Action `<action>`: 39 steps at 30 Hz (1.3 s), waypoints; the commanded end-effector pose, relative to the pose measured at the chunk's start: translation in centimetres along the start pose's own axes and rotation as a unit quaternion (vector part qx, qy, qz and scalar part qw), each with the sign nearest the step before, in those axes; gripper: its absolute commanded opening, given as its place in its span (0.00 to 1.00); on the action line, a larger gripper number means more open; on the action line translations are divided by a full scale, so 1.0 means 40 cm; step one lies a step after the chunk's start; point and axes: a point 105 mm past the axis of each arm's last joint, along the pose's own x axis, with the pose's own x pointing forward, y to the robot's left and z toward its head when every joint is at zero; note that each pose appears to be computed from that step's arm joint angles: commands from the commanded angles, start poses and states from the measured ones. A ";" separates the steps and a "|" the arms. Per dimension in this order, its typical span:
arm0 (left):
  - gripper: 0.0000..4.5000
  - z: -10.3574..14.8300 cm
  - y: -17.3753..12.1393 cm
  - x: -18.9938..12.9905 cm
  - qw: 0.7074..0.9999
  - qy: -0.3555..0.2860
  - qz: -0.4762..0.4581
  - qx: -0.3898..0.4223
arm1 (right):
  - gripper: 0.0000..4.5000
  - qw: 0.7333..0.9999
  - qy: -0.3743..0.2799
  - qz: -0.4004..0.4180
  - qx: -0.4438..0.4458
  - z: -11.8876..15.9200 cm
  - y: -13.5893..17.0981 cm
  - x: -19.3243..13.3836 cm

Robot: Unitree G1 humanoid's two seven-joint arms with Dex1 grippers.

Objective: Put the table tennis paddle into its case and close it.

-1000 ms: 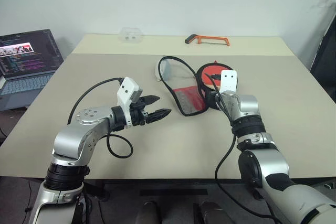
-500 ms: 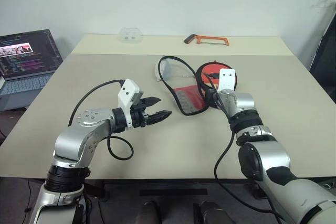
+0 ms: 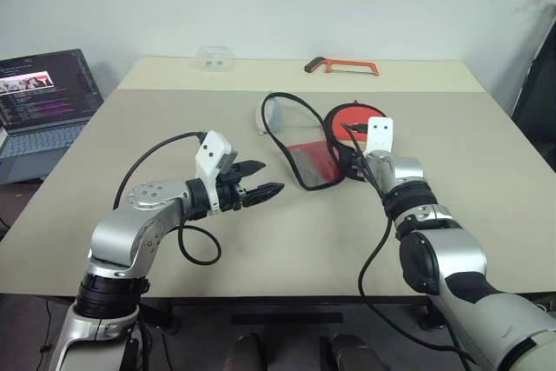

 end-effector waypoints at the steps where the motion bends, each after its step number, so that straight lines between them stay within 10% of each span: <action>1: 0.81 0.039 -0.007 -0.003 0.999 -0.021 -0.002 0.032 | 0.99 0.999 -0.039 0.010 0.006 0.067 0.004 -0.020; 8: 0.81 0.035 0.079 -0.019 0.996 -0.029 0.084 0.028 | 0.99 0.987 -0.145 0.064 -0.021 0.224 -0.018 -0.160; 16: 0.81 -0.007 0.148 0.076 0.990 0.009 0.128 0.056 | 0.99 0.972 -0.150 0.177 -0.048 0.135 -0.072 -0.199; 28: 0.01 -0.029 0.208 0.208 0.984 0.052 0.157 0.072 | 1.00 0.904 -0.216 0.352 -0.112 0.127 -0.058 -0.346; 39: 0.01 -0.026 0.144 0.305 0.987 0.048 0.128 0.084 | 1.00 0.873 -0.217 0.412 -0.145 0.095 -0.034 -0.392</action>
